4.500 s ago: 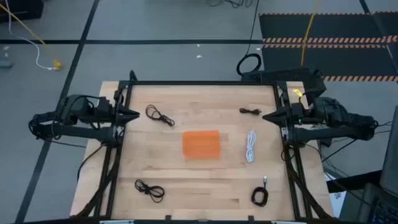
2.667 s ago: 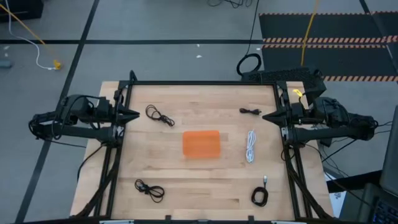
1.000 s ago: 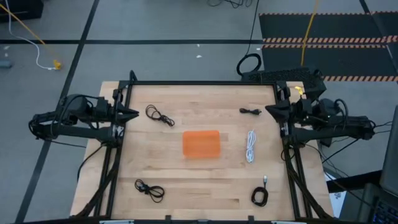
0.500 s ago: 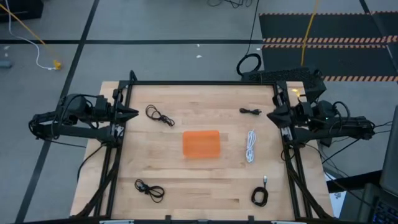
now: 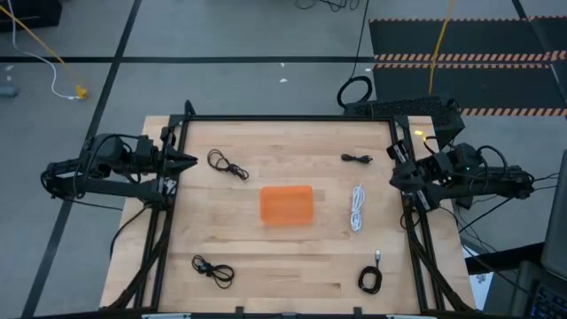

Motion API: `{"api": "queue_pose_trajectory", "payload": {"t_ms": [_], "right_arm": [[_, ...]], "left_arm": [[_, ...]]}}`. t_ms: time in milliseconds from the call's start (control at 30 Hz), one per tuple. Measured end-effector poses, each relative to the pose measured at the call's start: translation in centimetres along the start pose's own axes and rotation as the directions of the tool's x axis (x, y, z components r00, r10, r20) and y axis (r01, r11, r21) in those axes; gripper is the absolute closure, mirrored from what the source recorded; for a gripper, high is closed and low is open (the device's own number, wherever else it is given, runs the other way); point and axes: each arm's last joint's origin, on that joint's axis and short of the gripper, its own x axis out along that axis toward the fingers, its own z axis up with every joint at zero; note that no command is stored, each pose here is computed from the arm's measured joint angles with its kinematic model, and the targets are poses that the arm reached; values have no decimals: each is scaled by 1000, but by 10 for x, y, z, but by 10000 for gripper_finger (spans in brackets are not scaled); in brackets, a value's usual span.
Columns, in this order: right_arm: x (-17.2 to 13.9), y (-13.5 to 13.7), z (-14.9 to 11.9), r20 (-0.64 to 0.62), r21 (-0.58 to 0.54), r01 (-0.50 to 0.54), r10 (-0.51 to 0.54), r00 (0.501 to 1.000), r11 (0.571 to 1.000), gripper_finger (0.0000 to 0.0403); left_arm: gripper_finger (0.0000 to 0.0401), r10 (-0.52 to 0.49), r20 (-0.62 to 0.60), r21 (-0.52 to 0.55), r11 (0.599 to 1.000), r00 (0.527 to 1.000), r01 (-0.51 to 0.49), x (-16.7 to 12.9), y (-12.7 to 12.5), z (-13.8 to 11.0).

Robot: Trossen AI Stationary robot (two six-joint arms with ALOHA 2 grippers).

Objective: Pick and place USB-C Cables
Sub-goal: Put the white charger cable into the orange bin

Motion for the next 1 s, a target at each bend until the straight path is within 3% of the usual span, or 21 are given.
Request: {"api": "queue_pose_trajectory", "payload": {"t_ms": [167, 433, 567, 767, 1000], "right_arm": [[0, 3, 1, 5, 2, -93, 93, 996, 996, 403], [0, 3, 2, 13, 49, -85, 84, 996, 995, 403], [0, 0, 2, 21, 150, -10, 7, 1000, 989, 403], [3, -3, -4, -19, 151, 43, -40, 999, 988, 399], [9, -13, -23, -145, 286, 260, -226, 963, 923, 381]], "left_arm": [[359, 0, 0, -1, 1000, 1000, 0, 0, 0, 0], [359, 0, -1, -1, 1000, 1000, 0, 0, 0, 0], [359, 0, -1, -1, 1000, 1000, 0, 0, 0, 0], [359, 0, -1, -1, 1000, 1000, 0, 0, 0, 0], [359, 0, -2, -1, 1000, 1000, 0, 0, 0, 0]]}}
